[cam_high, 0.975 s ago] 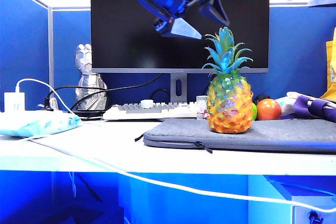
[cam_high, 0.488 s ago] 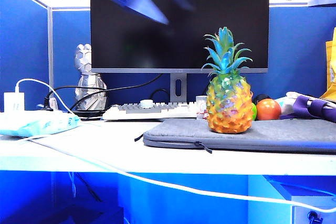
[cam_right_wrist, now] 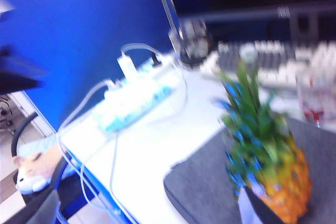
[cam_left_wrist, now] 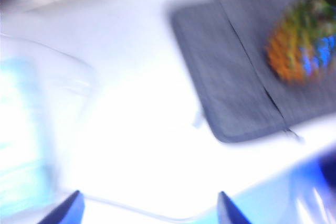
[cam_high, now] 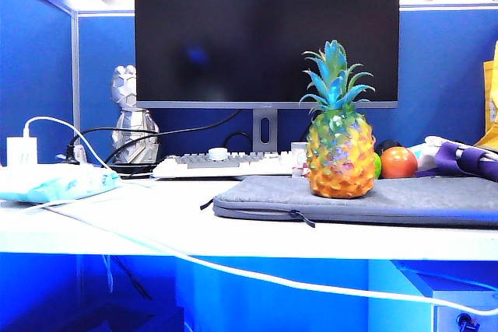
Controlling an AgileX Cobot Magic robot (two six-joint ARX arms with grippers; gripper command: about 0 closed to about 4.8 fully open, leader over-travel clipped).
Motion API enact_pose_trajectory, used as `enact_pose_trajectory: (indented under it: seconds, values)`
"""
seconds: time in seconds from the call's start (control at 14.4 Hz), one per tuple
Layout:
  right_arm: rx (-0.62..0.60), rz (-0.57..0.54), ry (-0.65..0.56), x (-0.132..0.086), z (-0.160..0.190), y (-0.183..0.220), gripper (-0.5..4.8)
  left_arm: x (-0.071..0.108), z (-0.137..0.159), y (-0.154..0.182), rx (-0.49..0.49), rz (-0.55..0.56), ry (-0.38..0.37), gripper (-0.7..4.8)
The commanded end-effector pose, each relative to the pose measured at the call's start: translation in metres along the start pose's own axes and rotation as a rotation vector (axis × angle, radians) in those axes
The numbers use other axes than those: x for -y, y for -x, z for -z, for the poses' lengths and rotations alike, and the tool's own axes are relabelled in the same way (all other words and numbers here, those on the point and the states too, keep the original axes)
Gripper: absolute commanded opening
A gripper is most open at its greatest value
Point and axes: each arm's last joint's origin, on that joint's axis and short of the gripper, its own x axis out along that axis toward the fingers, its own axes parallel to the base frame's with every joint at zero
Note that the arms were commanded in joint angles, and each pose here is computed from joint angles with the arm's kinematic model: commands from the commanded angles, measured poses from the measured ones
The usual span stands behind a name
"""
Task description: Pick up the pineapple and place it above the gray bag.
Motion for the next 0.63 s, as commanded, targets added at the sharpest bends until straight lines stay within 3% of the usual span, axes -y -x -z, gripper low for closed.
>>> enact_pose_trajectory:
  seconds: [0.07, 0.14, 0.21, 0.42, 0.63]
  values:
    - [0.029, -0.018, 0.023, -0.014, -0.007, 0.009, 4.79, 0.012, 0.039, 0.055, 0.358, -0.113, -0.013, 3.31]
    - [0.07, -0.021, 0.075, -0.031, -0.012, 0.022, 4.79, 0.019, 0.056, 0.074, 0.448, -0.129, -0.019, 3.31]
    - [0.092, 0.005, 0.106, -0.041, -0.014, 0.029, 4.79, 0.021, 0.064, 0.079, 0.464, -0.137, 0.001, 3.31]
    - [0.182, 0.221, 0.302, -0.086, -0.007, 0.07, 4.79, 0.022, 0.098, 0.075, 0.44, -0.211, 0.011, 3.31]
    - [0.284, 0.335, 0.337, -0.106, 0.026, 0.095, 4.79, 0.021, 0.138, 0.054, 0.433, -0.247, 0.056, 3.31]
